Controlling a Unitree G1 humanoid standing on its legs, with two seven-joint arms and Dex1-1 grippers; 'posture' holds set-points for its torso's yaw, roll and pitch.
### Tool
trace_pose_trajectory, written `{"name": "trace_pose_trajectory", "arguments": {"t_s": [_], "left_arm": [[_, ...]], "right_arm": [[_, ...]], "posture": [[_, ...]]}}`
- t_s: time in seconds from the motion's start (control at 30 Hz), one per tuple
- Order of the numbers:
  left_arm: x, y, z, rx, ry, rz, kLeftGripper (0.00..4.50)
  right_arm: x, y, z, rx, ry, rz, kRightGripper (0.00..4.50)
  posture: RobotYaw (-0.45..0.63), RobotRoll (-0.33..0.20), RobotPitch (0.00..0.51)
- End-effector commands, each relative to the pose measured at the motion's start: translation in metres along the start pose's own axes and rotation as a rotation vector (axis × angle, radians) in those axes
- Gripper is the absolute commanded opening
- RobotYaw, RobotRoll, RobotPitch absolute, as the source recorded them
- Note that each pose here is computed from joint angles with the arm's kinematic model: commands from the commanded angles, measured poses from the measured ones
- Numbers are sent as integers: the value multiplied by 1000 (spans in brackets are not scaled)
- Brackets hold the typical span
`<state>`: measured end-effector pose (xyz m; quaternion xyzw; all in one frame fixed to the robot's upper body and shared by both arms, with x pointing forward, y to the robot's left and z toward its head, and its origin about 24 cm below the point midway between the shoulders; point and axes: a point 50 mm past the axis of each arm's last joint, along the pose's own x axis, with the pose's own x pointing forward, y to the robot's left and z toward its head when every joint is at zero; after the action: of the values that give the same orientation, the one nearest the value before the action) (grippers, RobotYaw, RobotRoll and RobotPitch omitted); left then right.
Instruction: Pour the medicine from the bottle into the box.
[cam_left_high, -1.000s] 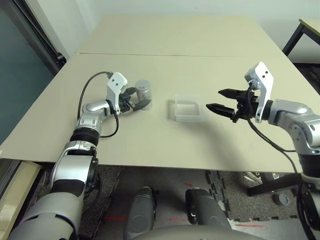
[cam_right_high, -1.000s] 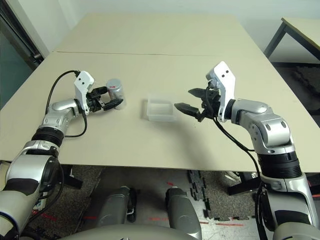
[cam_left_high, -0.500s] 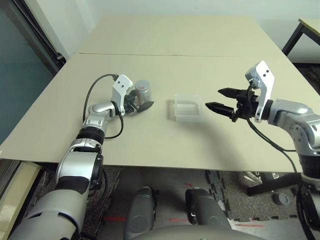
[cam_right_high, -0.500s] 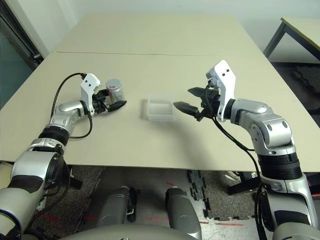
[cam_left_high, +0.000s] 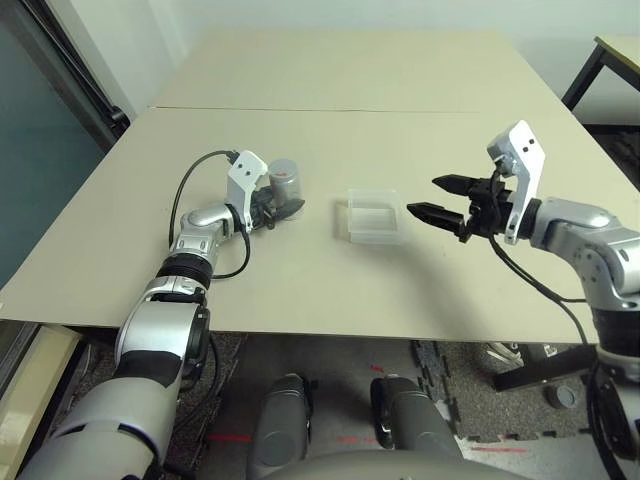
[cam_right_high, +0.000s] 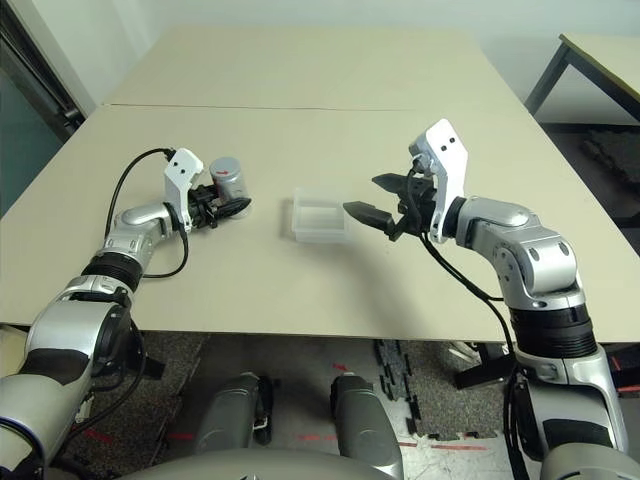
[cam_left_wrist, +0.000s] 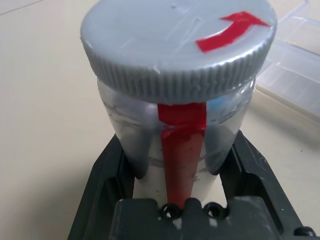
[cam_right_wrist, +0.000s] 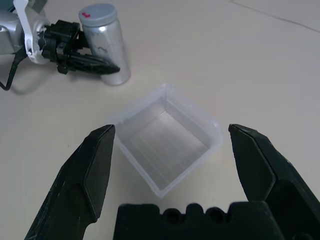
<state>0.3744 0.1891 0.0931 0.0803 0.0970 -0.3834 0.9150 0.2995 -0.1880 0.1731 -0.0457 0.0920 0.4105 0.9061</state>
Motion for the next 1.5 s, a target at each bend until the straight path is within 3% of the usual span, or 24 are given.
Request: {"name": "trace_pose_trajectory", "arguments": {"t_s": [0.03, 0.23, 0.33, 0.63, 1.03, 1.5], "left_arm": [[2, 0, 32, 34, -88, -81, 2499], [-13, -15, 71, 120, -100, -288, 2499], [-24, -25, 84, 190, -68, -367, 2499], [-25, -51, 86, 194, -23, -514, 2499], [-17, -61, 87, 197, -23, -568, 2499], [-9, -72, 91, 196, -39, -601, 2499]], "right_arm": [[4, -3, -1, 0, 5, 12, 4500], [15, -2, 14, -15, -19, 88, 4500], [25, 5, 33, -31, -54, 162, 4500], [46, 31, 72, -127, -95, 349, 4500], [57, 58, 78, -116, -116, 491, 4500], [70, 62, 76, -149, -127, 471, 4500]], "posture": [[9, 0, 94], [50, 0, 85], [66, 0, 83], [87, 0, 75], [87, 0, 68], [87, 0, 61]]}}
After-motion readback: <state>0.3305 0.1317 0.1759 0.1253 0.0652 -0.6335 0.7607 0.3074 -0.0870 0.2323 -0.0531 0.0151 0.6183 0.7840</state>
